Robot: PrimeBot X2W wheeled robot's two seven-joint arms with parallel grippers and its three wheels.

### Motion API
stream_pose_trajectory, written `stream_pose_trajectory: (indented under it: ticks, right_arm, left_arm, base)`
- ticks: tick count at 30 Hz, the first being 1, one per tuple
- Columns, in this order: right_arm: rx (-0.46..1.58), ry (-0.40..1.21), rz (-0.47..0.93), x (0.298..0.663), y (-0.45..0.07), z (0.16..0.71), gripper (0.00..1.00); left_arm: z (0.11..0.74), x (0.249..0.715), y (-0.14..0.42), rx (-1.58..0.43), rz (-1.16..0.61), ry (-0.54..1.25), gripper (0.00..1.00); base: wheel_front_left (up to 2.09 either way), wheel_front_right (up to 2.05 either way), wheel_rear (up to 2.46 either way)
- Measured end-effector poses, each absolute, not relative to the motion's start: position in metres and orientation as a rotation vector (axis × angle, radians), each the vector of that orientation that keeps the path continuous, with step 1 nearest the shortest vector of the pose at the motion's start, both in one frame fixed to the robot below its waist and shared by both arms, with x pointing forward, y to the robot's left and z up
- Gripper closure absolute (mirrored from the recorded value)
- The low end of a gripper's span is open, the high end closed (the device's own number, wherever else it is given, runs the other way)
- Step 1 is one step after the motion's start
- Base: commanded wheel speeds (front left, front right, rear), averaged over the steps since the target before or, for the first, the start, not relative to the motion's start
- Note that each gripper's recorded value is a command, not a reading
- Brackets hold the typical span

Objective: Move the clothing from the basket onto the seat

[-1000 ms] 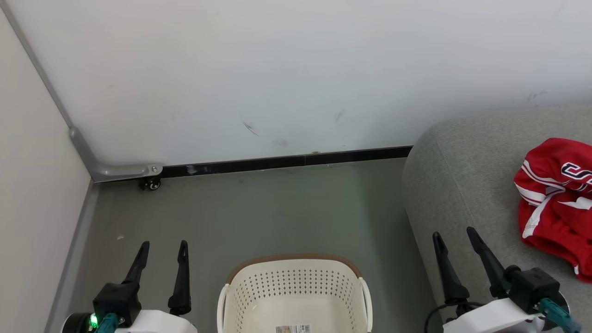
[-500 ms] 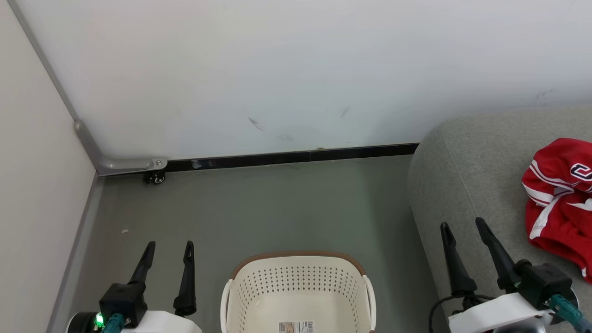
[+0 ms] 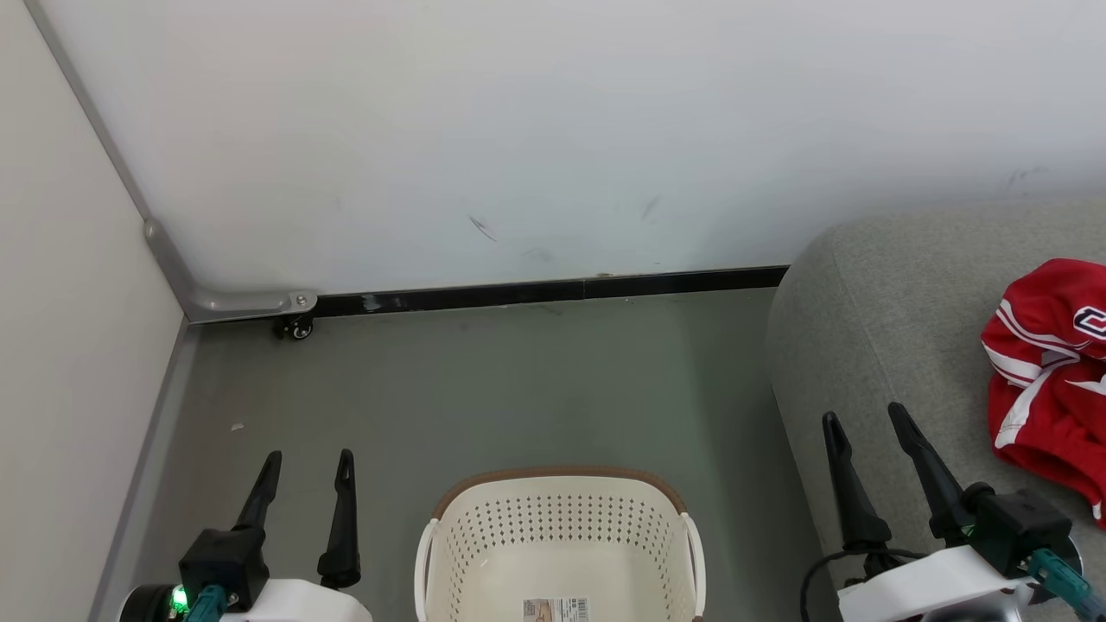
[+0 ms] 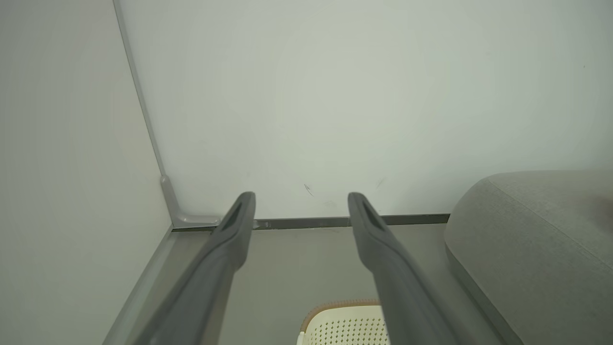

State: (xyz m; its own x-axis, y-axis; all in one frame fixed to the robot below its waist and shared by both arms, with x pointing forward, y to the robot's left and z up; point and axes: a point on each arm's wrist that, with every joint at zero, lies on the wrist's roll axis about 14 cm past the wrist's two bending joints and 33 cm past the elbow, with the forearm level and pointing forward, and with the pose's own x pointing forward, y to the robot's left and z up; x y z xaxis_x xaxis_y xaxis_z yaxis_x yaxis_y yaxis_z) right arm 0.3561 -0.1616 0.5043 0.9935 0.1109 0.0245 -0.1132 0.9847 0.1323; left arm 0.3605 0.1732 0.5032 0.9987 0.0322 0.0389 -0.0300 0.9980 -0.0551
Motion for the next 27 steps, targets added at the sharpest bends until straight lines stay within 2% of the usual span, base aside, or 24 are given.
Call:
stream_pose_trajectory:
  ticks: [9,10,16,27]
  right_arm:
    - [0.138,0.000,0.108,0.353,-0.162,0.500,0.00]
    - [0.138,-0.001,0.108,0.353,-0.163,0.500,1.00]
    - [0.154,0.082,0.100,0.341,-0.162,0.473,1.00]
    - [0.284,0.090,0.068,0.341,-0.166,0.472,1.00]
  left_arm:
    - [0.501,0.361,0.173,-0.053,0.032,-0.034,0.00]
    - [0.501,0.361,0.173,-0.052,0.035,-0.032,1.00]
    - [0.473,0.348,0.169,-0.066,0.037,0.054,1.00]
    - [0.462,0.350,0.179,-0.220,0.084,0.122,1.00]
  base:
    - [0.00,0.00,0.00]
    - [0.00,0.00,0.00]
    - [0.00,0.00,0.00]
    - [0.00,0.00,0.00]
